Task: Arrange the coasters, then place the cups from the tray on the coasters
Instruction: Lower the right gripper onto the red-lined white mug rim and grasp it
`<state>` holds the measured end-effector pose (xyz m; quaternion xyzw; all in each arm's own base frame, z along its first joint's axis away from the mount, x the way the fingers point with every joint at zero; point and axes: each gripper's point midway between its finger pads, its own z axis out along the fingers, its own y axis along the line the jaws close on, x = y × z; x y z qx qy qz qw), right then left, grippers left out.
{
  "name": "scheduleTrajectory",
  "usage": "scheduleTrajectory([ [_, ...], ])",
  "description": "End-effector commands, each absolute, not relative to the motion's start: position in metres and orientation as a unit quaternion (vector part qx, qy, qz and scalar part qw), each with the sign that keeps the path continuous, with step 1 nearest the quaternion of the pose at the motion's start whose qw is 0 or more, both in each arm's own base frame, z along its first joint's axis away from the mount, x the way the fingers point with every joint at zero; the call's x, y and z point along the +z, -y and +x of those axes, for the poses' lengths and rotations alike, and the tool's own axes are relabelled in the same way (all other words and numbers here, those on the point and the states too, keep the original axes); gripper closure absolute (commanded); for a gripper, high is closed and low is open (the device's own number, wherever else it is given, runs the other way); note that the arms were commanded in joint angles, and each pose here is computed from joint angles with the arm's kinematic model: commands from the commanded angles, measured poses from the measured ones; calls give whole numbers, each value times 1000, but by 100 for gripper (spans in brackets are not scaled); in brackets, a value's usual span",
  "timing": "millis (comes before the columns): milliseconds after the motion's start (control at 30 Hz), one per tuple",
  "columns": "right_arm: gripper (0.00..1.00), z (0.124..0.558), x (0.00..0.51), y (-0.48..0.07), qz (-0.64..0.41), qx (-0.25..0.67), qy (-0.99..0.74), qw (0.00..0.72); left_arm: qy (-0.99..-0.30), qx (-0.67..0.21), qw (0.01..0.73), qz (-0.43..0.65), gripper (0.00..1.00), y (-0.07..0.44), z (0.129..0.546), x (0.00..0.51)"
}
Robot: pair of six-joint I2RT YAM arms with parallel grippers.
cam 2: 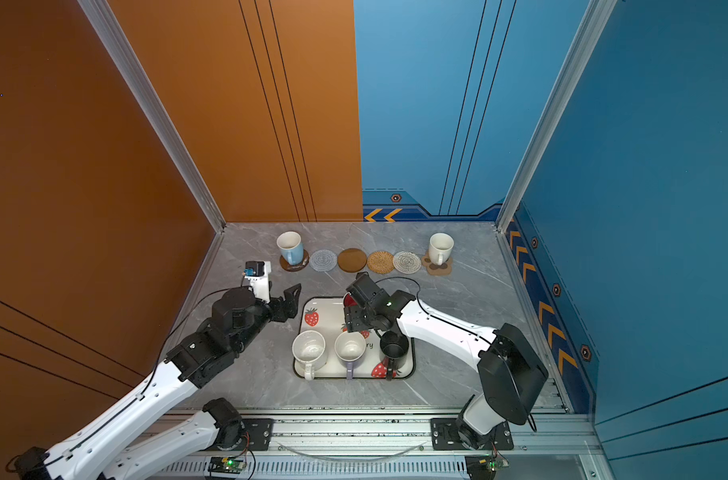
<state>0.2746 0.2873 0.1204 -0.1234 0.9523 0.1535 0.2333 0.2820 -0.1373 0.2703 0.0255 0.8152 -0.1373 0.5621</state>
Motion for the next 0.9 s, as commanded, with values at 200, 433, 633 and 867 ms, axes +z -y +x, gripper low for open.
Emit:
scheduleTrajectory([
  [200,24,278,103,-288,-108,145,-959,220,-818,-128,560,30,15,135,286,262],
  [433,27,282,96,-292,-102,155,-960,211,-819,-130,558,34,15,135,286,261],
  [633,31,288,93,-294,-99,153,-961,208,-820,-128,557,34,15,134,287,259],
  [867,36,293,88,-297,-97,156,-962,203,-823,-125,554,32,15,132,288,256],
])
